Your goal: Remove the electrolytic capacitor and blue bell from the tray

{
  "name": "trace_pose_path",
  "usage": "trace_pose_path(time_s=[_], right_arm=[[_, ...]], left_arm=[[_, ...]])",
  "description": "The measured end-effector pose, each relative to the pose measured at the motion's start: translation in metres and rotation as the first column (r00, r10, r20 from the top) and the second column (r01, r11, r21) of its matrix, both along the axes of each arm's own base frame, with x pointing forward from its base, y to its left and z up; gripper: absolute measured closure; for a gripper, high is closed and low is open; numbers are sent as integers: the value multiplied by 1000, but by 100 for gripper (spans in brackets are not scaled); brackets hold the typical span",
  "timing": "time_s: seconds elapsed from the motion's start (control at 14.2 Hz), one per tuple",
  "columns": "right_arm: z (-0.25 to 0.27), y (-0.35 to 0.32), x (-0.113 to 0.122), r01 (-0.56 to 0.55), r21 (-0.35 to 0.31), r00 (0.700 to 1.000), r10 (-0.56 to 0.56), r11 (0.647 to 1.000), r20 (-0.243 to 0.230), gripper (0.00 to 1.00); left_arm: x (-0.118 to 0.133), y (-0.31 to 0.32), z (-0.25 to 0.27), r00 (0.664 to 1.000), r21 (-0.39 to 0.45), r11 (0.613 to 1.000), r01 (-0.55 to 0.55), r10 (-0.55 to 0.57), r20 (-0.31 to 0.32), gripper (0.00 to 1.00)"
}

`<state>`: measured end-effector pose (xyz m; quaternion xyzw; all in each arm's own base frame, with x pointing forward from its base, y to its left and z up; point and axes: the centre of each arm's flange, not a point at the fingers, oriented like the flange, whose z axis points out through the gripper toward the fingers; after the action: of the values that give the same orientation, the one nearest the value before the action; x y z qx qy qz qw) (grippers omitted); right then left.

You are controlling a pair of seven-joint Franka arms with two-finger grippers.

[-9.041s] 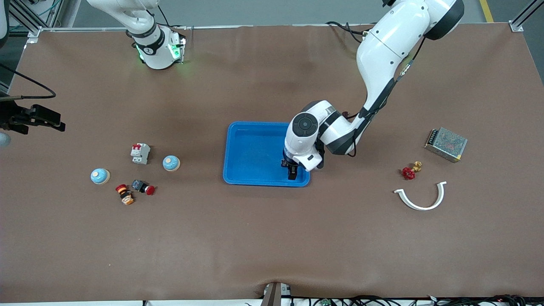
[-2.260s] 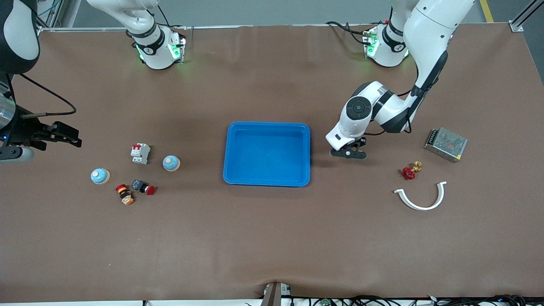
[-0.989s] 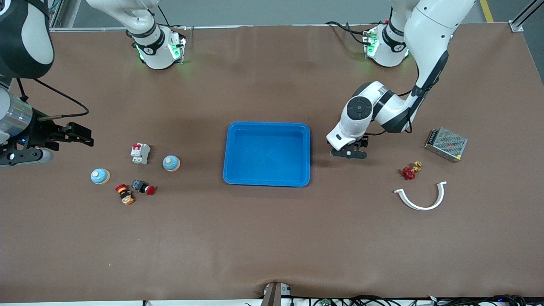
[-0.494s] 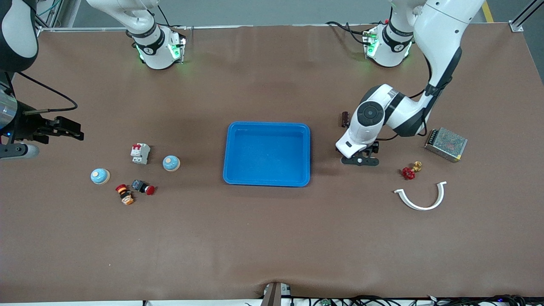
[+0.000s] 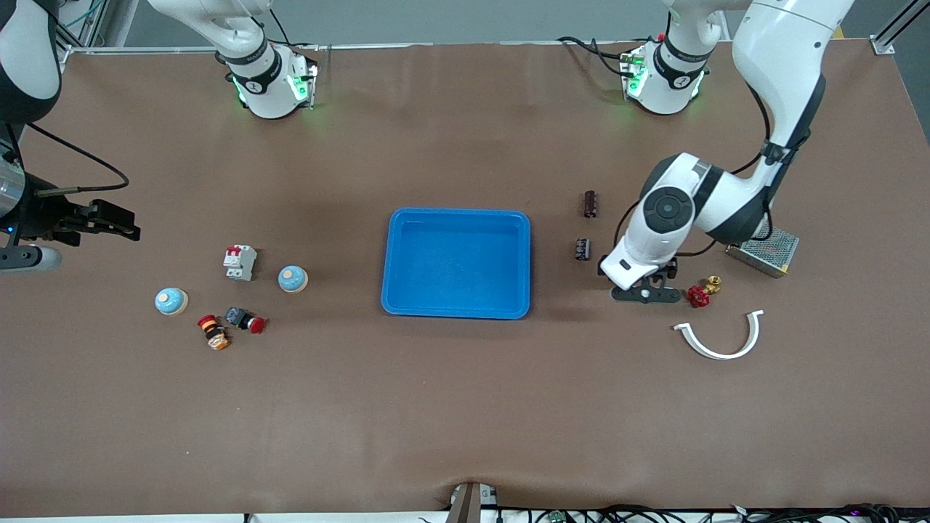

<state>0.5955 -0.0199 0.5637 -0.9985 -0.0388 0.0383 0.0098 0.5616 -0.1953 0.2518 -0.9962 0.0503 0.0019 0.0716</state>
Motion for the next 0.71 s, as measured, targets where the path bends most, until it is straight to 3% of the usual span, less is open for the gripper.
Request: trace_pose_path(time_s=[0.42, 0.71], right_arm=[[0, 0, 0, 0, 0, 1000, 0, 1000, 1, 0], [0, 0, 0, 0, 0, 1000, 0, 1000, 1, 0]], left_arm=[[50, 63, 53, 999, -24, 1000, -5, 4, -50, 0], [71, 95, 83, 999, -26, 999, -21, 20, -39, 0]])
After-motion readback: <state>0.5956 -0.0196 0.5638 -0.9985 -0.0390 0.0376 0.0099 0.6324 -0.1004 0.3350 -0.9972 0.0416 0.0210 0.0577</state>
